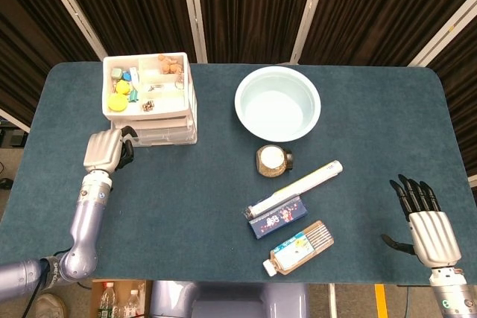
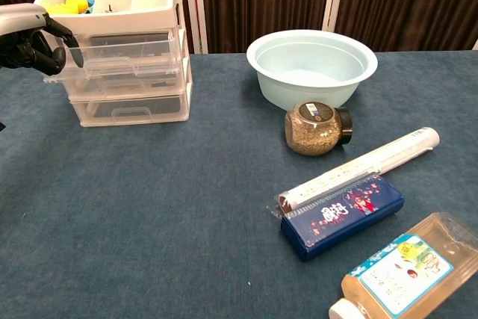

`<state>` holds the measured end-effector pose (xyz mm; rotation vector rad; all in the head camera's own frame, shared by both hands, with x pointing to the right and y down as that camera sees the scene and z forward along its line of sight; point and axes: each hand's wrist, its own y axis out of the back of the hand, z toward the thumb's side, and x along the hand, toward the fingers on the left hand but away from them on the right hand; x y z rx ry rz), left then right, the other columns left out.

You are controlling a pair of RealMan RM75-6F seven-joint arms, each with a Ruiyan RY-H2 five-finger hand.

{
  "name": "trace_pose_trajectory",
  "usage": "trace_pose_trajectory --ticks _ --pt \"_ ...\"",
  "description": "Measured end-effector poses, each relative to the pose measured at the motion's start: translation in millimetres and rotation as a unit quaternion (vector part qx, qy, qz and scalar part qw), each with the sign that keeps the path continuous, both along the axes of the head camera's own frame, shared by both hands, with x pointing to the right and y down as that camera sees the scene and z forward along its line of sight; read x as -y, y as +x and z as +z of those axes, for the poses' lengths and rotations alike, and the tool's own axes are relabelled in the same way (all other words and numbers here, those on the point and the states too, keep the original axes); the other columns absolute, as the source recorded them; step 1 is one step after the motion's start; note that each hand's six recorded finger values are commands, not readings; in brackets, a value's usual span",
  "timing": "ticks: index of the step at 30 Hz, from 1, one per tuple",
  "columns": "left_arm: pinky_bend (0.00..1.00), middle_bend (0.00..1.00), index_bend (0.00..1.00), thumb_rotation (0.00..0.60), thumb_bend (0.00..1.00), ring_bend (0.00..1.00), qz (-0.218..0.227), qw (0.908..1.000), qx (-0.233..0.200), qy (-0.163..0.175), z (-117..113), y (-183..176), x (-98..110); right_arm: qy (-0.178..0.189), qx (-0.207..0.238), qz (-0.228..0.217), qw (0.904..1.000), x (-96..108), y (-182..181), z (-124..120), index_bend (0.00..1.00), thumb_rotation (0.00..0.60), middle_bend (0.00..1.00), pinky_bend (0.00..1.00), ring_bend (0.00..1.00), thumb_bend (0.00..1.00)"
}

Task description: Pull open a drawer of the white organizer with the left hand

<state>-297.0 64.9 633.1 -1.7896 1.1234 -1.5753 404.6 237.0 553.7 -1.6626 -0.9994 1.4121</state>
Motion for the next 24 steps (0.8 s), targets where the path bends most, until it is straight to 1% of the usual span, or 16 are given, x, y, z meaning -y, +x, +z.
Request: trace_pose_trajectory --ticks 8,13,19,24 --pt "1.0 1.0 0.46 0.6 0.76 0.97 -0.001 0.9998 -0.018 -0.007 -5.1 2.9 -4.4 0.001 0.0 -0.001 1.0 -0.3 -0.7 0.0 0.0 0.6 0.0 0.0 0.0 0.07" --pt "1.0 1.0 0.44 0.6 0.76 0.97 0.0 0.9995 -0.027 -0.015 -9.8 2.5 -9.8 0.0 0.001 0.0 1.0 -0.1 -0.8 0.2 0.0 0.6 0.0 0.0 0.0 0.07" --pt "1.0 1.0 0.44 0.6 0.75 0.97 0.008 0.9992 -0.026 -0.029 -13.7 -2.3 -21.6 0.001 0.0 -0.002 1.0 -0.4 -1.3 0.1 0.0 0.6 0.0 0.0 0.0 0.07" --pt "1.0 1.0 0.44 0.6 0.76 0.97 0.008 0.9986 -0.035 -0.038 -15.7 -4.3 -30.1 0.002 0.0 -0.002 1.0 -0.6 -1.6 0.0 0.0 0.6 0.0 0.0 0.0 0.07"
